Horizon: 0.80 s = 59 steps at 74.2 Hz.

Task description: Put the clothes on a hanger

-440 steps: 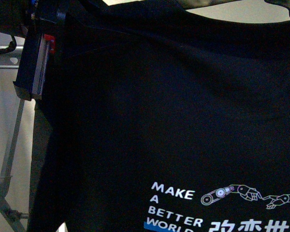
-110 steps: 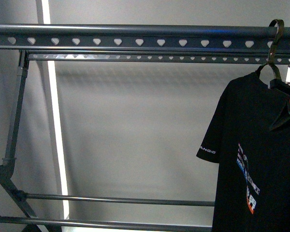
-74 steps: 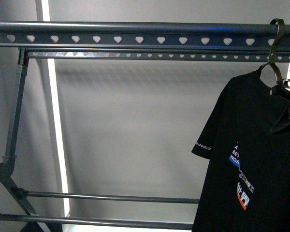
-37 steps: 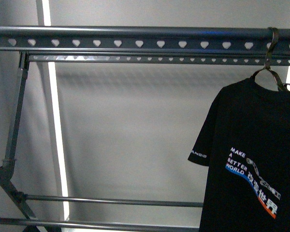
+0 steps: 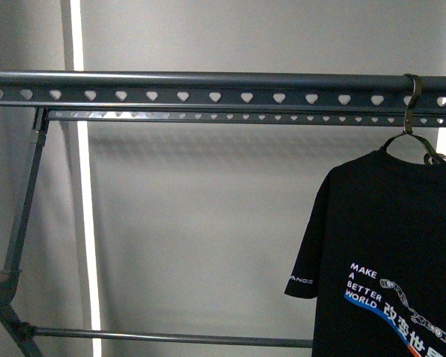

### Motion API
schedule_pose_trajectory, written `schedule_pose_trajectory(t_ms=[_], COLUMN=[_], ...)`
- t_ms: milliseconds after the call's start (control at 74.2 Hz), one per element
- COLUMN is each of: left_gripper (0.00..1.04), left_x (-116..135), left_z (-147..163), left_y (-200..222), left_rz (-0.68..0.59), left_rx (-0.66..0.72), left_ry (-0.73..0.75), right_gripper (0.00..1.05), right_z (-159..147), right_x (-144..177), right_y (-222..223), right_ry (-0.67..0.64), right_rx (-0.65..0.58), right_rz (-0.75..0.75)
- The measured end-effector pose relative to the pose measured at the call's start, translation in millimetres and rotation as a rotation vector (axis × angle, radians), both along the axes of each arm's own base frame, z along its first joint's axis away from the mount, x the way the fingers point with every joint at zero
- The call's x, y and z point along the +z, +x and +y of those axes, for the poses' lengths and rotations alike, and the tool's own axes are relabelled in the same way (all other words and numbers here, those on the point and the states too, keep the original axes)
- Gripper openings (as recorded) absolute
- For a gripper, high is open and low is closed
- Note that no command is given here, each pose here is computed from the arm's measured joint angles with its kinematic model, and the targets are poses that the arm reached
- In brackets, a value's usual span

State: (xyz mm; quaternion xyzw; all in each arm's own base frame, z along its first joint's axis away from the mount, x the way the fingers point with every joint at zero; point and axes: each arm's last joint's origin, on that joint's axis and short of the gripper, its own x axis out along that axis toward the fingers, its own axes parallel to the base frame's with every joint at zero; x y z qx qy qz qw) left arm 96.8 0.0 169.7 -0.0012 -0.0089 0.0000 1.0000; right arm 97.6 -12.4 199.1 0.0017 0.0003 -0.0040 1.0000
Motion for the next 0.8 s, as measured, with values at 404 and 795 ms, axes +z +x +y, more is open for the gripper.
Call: schedule_pose_trajectory(t_ms=[404, 795], left_gripper=[0.04, 0.32], left_x=[0.0, 0.0], left_z=[0.0, 0.0], left_y=[0.0, 0.0], left_rz=[0.000, 0.000], left_rx=[0.000, 0.000], left_ry=[0.000, 0.000], right_gripper=[0.02, 0.12], right_z=[12.1, 12.1], right_x=[-23.2, -34.1], right_y=[0.0, 0.0], right_ry=[-0.006, -0.007], right_rx=[0.008, 0.008], right_rz=[0.003, 0.001])
